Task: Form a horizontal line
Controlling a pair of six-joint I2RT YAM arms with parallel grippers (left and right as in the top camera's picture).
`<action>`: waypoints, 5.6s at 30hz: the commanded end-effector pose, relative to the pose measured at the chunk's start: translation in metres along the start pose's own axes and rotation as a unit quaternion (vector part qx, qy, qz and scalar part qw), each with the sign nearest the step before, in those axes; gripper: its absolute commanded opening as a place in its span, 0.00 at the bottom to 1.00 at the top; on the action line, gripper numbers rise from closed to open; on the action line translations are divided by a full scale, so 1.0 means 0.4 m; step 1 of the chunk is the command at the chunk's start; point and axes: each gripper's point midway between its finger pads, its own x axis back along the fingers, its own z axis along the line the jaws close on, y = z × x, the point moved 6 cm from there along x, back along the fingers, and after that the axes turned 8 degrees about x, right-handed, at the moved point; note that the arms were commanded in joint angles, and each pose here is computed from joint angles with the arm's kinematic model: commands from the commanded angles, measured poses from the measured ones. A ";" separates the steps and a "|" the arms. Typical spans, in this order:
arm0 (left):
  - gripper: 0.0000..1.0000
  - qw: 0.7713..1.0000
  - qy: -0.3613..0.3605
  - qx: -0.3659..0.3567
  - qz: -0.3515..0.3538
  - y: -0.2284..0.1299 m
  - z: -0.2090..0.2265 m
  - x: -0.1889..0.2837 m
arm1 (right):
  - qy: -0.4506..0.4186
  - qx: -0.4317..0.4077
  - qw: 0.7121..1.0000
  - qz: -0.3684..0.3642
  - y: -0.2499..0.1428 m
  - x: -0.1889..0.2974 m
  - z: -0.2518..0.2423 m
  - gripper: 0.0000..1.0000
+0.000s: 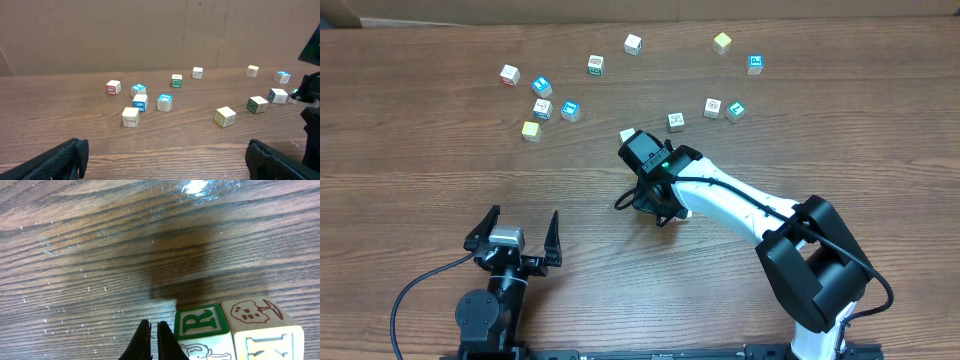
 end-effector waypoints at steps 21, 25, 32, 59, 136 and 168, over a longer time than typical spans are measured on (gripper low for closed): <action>1.00 1.000 0.005 -0.011 -0.003 0.000 0.004 0.001 | -0.006 -0.015 1.000 -0.005 0.010 -0.007 -0.001 0.04; 1.00 1.000 0.005 -0.011 -0.003 0.000 0.004 0.001 | -0.007 -0.015 1.000 -0.006 0.011 -0.007 -0.002 0.04; 1.00 1.000 0.005 -0.011 -0.003 0.000 0.004 0.001 | -0.008 -0.026 1.000 -0.007 0.021 -0.007 -0.011 0.04; 0.99 1.000 0.005 -0.011 -0.003 0.000 0.004 0.001 | -0.025 0.055 0.988 -0.145 0.193 0.046 -0.028 0.04; 0.99 0.965 -0.067 -0.023 0.252 0.509 -0.123 -0.073 | -0.228 -0.360 0.896 -0.124 0.357 0.112 -0.954 1.00; 0.04 0.721 -0.101 0.166 0.665 0.048 -0.218 -0.393 | -0.228 -0.360 0.896 -0.124 0.357 0.112 -0.954 1.00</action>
